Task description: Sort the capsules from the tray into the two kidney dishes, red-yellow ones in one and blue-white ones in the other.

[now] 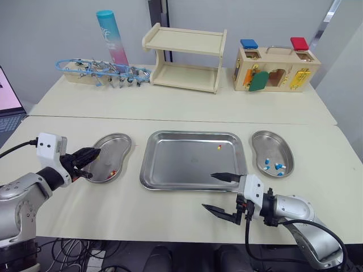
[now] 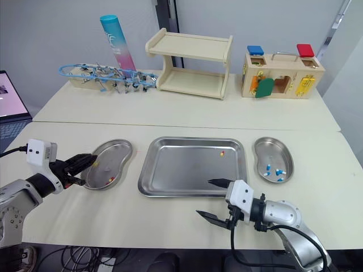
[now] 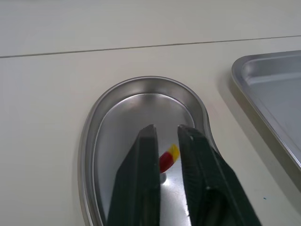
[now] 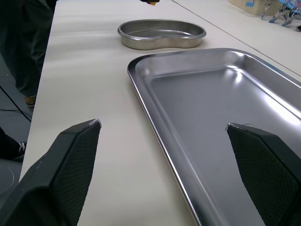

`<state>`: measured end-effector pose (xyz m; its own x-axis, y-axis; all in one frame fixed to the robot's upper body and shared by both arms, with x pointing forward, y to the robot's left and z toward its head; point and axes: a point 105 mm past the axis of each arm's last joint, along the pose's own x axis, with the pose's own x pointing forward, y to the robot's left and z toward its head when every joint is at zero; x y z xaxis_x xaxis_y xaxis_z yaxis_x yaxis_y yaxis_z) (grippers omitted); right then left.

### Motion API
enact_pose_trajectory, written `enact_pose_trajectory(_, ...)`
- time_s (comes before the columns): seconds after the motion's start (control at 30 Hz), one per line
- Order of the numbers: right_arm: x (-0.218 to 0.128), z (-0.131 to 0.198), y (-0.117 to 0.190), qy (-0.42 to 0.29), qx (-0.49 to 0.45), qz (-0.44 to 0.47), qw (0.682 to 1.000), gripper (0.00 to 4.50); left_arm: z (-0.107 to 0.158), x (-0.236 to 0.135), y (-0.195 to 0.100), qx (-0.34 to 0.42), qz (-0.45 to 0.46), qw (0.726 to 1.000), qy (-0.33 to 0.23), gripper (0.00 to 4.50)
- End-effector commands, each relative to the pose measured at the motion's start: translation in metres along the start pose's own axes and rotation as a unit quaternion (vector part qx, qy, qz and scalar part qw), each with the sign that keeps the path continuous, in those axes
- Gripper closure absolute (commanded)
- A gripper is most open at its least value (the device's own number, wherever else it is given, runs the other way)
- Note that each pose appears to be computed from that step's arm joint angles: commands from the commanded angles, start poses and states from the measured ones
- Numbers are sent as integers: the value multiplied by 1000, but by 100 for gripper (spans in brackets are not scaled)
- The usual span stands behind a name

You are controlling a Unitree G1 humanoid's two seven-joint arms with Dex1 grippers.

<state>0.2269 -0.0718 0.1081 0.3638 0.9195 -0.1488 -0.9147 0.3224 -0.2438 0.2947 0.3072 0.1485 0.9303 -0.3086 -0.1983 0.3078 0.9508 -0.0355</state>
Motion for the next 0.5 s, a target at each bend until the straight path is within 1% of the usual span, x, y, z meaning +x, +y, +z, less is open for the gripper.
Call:
enact_pose_trajectory(0.03,1,10,0,-19,-15,0,1000,0,24,-11,0,13,-5,999,-36,240)
enact_pose_trajectory(0.23,1,9,2,-18,-11,-3,1000,0,28,-11,-2,6,-13,999,-41,44)
enact_pose_trajectory(0.27,1,9,2,-18,-11,-3,1000,0,30,-12,-1,5,-10,999,-46,3)
enact_pose_trajectory(0.37,1,8,1,-17,-11,-6,1000,0,36,-15,2,-2,-8,998,-58,3)
enact_pose_trajectory(0.5,-1,7,-2,-15,-18,-17,1000,0,46,-25,10,28,7,998,-62,3)
